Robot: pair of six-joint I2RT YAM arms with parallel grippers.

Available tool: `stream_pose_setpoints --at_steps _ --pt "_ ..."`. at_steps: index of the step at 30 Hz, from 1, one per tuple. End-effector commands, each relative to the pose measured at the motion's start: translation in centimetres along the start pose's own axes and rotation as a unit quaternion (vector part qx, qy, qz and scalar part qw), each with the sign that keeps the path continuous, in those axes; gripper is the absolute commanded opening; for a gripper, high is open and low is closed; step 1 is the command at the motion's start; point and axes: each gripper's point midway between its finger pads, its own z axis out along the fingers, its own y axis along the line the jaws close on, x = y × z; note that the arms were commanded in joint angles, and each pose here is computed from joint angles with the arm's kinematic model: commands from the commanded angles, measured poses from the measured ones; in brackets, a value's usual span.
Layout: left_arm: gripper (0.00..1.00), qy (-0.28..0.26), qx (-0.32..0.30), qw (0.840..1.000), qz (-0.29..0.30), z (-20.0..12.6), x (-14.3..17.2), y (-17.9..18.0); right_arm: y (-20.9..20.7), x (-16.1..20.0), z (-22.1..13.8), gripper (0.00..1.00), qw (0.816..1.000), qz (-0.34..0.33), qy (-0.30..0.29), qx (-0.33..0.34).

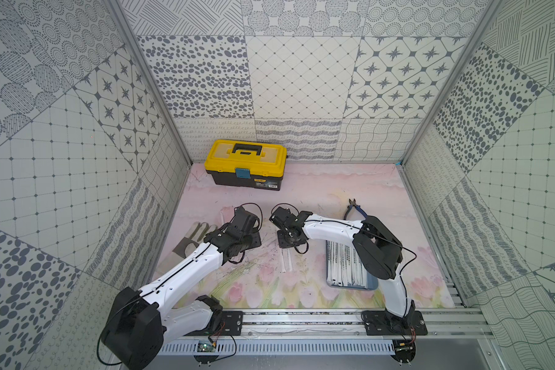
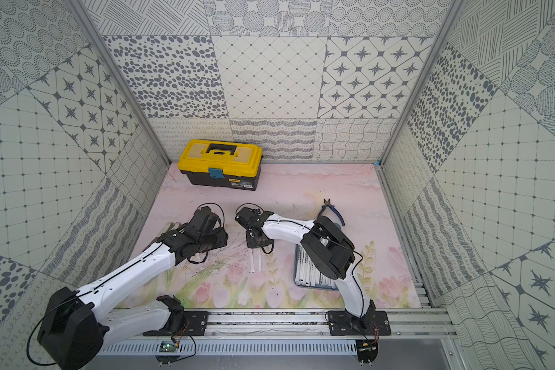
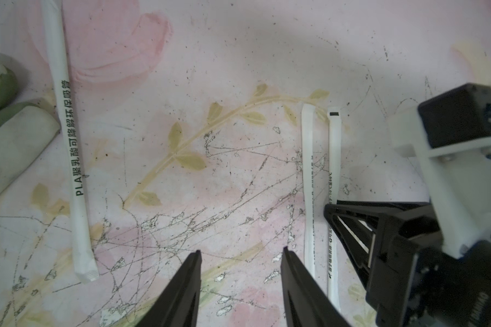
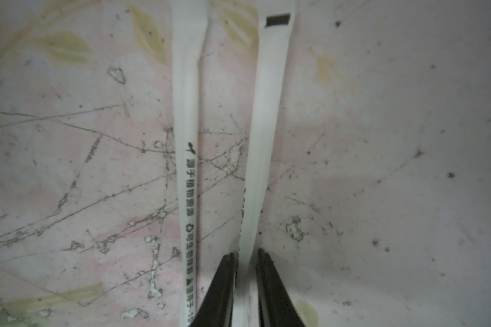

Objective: Put the straws into the storage box
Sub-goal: Pick up the straw from the center of the board, then place the straw in the storage box.

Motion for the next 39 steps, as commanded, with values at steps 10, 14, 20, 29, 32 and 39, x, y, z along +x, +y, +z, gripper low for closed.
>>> stream_pose_setpoints --at_steps 10,14,20,29,32,39 --pt "0.50 -0.015 0.014 1.000 0.009 -1.6 -1.4 -0.8 -1.4 -1.9 -8.0 0.10 0.997 0.012 -0.064 -0.043" --pt "0.49 -0.024 0.055 0.998 0.022 -2.3 -2.2 -3.5 -9.1 0.1 -11.3 0.10 0.997 0.049 -0.066 -0.011" --pt "0.49 -0.002 0.148 0.982 0.113 -2.2 0.6 -13.7 -20.6 4.0 -11.9 0.09 0.990 0.123 -0.052 0.051" --pt "0.49 0.040 0.169 0.975 0.140 0.6 3.9 -17.5 -21.9 4.9 -7.5 0.09 0.990 0.131 -0.013 0.055" --pt "0.49 0.042 0.160 0.976 0.145 0.8 4.2 -16.8 -22.0 5.2 -6.6 0.10 0.988 0.141 -0.008 0.059" --pt "0.49 0.026 0.132 0.980 0.144 0.4 3.1 -14.9 -21.0 4.9 -9.5 0.23 0.988 0.134 -0.017 0.078"
